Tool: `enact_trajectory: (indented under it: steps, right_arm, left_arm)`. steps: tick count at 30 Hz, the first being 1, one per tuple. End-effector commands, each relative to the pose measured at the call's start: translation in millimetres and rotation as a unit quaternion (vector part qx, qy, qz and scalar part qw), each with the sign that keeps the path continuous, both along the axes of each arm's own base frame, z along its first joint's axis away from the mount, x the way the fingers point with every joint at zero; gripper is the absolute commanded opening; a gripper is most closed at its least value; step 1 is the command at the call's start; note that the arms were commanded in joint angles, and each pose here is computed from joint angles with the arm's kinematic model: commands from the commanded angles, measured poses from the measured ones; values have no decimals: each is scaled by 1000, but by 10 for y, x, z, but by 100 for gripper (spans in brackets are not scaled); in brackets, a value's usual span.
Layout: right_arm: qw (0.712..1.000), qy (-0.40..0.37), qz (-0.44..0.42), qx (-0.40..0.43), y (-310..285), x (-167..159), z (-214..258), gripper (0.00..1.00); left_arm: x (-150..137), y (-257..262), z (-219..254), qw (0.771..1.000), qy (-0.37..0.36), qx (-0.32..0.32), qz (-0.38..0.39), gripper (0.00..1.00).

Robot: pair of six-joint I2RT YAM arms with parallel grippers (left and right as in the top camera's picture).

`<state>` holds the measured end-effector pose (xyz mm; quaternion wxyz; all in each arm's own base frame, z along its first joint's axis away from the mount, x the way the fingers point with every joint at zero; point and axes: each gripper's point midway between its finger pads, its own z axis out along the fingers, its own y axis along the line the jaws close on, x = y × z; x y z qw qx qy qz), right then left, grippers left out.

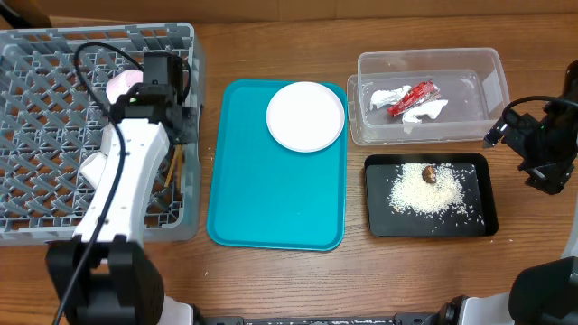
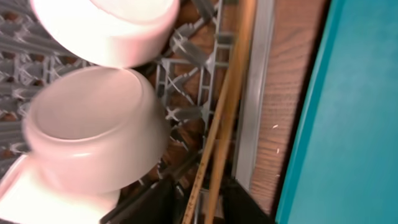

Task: Sort waste into correct bins and load items into the dishwasher
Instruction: 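Place the second chopstick into the dish rack with left gripper, then grasp the white plate edge on the teal tray with left gripper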

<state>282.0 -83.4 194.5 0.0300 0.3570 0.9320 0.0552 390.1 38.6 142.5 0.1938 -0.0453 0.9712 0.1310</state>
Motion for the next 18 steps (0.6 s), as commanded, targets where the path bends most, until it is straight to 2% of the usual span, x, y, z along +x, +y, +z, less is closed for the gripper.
enact_trajectory:
  steps: [1,6,9,13,16,17,18]
  right_arm:
    - [1000,-10,4,-2,10,11,52,100]
    - [1000,-10,4,-2,9,12,52,100]
    - [1000,-10,4,-2,9,12,52,100]
    - [1000,-10,4,-2,9,12,52,100]
    - [1000,-10,4,-2,9,14,51,100]
    - [1000,-10,4,-2,9,12,52,100]
    - [1000,-11,4,-2,9,13,52,100]
  left_arm:
    - [10,18,-60,1000,14,3,-6,40]
    - [-3,-41,18,1000,6,-7,-11,44]
    - [26,-350,204,997,-20,-56,-49,47]
    - [129,-1064,455,976,-69,-124,-166,55]
    - [156,-1467,486,959,-81,-132,-235,56]
    - [163,-1586,476,955,-83,-129,-256,60]
    - [166,-1838,415,943,-81,-121,-300,71]
